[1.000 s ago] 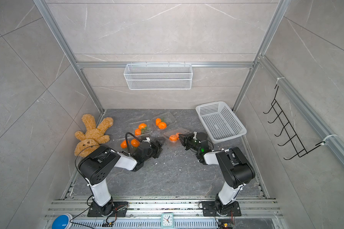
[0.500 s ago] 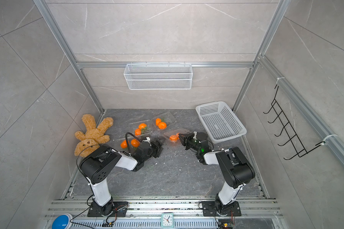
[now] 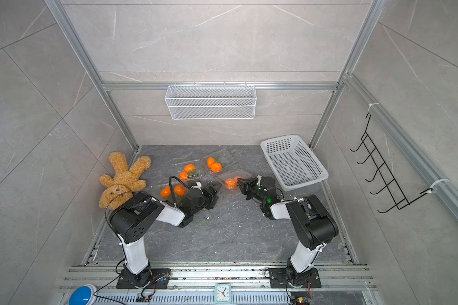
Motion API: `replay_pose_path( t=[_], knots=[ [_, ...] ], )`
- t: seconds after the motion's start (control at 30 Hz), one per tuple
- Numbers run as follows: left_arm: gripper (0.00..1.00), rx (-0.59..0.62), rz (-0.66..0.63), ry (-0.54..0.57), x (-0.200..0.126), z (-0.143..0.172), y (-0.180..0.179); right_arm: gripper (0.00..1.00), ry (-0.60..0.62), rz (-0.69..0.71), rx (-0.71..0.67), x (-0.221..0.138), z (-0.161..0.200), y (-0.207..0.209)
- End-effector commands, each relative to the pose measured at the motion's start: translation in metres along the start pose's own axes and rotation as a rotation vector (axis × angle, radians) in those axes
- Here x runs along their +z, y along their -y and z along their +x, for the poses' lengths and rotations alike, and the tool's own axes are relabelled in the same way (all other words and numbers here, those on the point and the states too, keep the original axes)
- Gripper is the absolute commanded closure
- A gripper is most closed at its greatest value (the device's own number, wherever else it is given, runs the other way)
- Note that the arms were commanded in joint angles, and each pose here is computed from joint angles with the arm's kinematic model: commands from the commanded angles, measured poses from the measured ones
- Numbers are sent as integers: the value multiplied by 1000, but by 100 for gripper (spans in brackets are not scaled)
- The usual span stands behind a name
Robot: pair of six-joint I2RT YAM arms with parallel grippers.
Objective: Take oranges out of containers
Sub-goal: Open the packing box at the center of the board.
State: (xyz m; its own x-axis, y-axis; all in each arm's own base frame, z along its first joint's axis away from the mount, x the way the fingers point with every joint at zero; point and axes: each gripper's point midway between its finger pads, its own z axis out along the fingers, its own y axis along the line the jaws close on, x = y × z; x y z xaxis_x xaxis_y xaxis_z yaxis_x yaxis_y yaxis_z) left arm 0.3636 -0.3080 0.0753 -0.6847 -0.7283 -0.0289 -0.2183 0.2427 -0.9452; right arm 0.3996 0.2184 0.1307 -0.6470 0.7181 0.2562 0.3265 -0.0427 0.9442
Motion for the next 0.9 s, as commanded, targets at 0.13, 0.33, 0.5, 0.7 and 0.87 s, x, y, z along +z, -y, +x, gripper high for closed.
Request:
replay_pose_path(
  t=[0.13,0.33,0.5,0.7,0.87],
  knots=[
    [11,-9,64,21,-4,-2,15,83,-7,9,-8,2,3,7],
    [11,-13,78,25,-6,-2,17,83,-5,12,-10,2,2,7],
    [11,-8,77,29,-7,-3,18,83,-5,14,-13,2,2,7],
    [12,-12,87,31,-7,-3,19,83,-6,17,-13,3,2,8],
    [11,-14,89,22,-9,-1,20,83,-9,17,-19,4,3,7]
  ],
)
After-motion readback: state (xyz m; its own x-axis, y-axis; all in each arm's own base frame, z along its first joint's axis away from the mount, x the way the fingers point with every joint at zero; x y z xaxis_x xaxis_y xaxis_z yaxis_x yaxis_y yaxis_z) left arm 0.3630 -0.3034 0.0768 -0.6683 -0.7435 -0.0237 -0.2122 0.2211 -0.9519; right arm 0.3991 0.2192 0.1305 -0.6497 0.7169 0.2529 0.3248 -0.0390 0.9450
